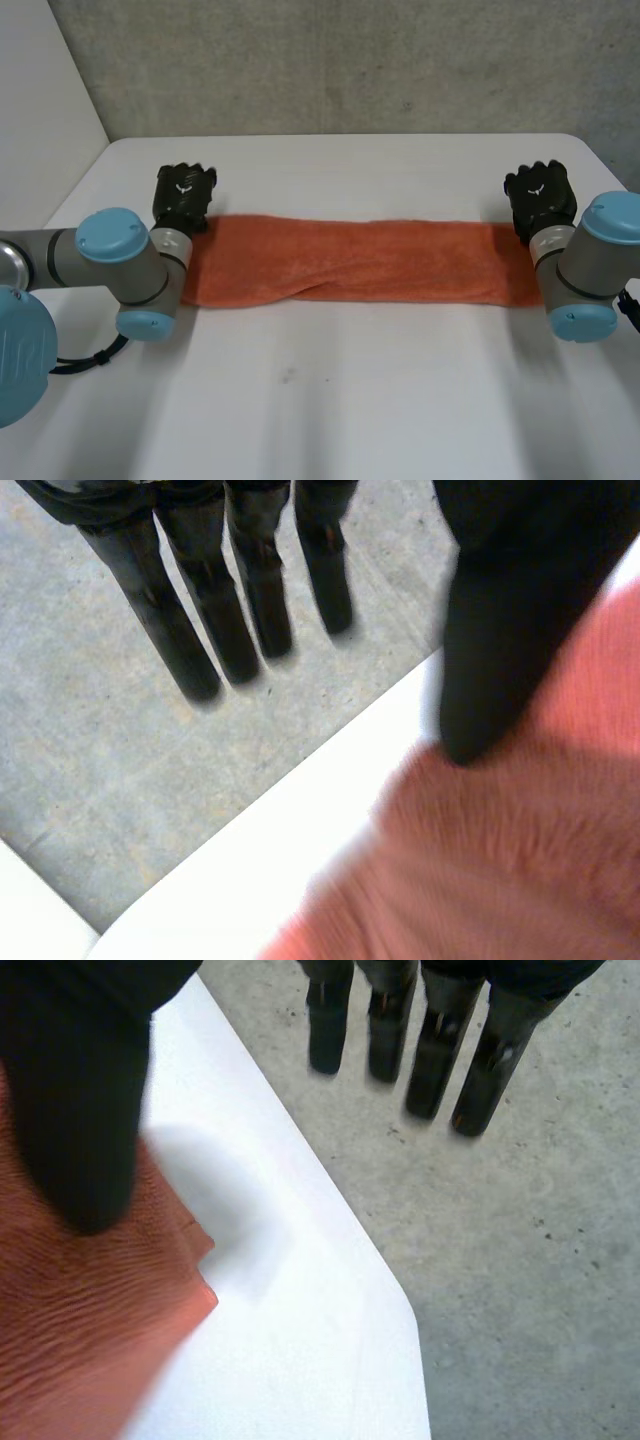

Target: Fold the laundry

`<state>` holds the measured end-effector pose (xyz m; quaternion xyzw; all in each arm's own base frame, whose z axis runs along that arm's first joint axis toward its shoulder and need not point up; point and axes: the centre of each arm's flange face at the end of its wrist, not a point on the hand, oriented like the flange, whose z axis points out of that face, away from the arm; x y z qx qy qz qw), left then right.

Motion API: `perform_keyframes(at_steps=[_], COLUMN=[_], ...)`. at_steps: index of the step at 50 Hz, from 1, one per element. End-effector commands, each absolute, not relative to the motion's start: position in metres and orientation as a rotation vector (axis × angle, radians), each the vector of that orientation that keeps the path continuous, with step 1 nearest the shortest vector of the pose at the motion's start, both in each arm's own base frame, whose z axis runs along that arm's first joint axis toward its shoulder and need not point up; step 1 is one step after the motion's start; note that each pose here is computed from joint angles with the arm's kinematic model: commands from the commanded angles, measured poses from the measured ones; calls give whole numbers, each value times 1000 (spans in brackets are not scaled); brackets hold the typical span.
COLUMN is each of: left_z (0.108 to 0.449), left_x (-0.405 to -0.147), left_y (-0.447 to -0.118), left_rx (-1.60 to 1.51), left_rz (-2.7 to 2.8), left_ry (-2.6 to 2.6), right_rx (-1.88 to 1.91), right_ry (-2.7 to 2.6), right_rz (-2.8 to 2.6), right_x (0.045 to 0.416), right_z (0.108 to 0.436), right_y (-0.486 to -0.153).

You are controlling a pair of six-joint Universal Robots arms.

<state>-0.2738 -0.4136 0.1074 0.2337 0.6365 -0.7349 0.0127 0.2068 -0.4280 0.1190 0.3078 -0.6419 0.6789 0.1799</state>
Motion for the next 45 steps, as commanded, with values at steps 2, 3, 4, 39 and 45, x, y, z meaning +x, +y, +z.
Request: perform_keyframes(at_steps=[2,3,4,39,45], left_z=[118,128,138,160,156], left_x=[-274,-273,-272,-192,-193], left_y=[-410,-408,-405,-318,-324], left_rx=[740,730,719,578,558], left_rz=[-2327,-2341,-2350,-1881,-1920], left_ry=[1937,1920,1909,2400,2381], right_rx=[801,793,793,851,878], right_ry=[-1772,-1759,-1759,-2532,-2477], right_rz=[1937,1953,1953,1750,1814], right_x=[201,200,200,128,129], right_z=[151,164,164,162,153], right_y=[-425,-422,-422,-340,-344])
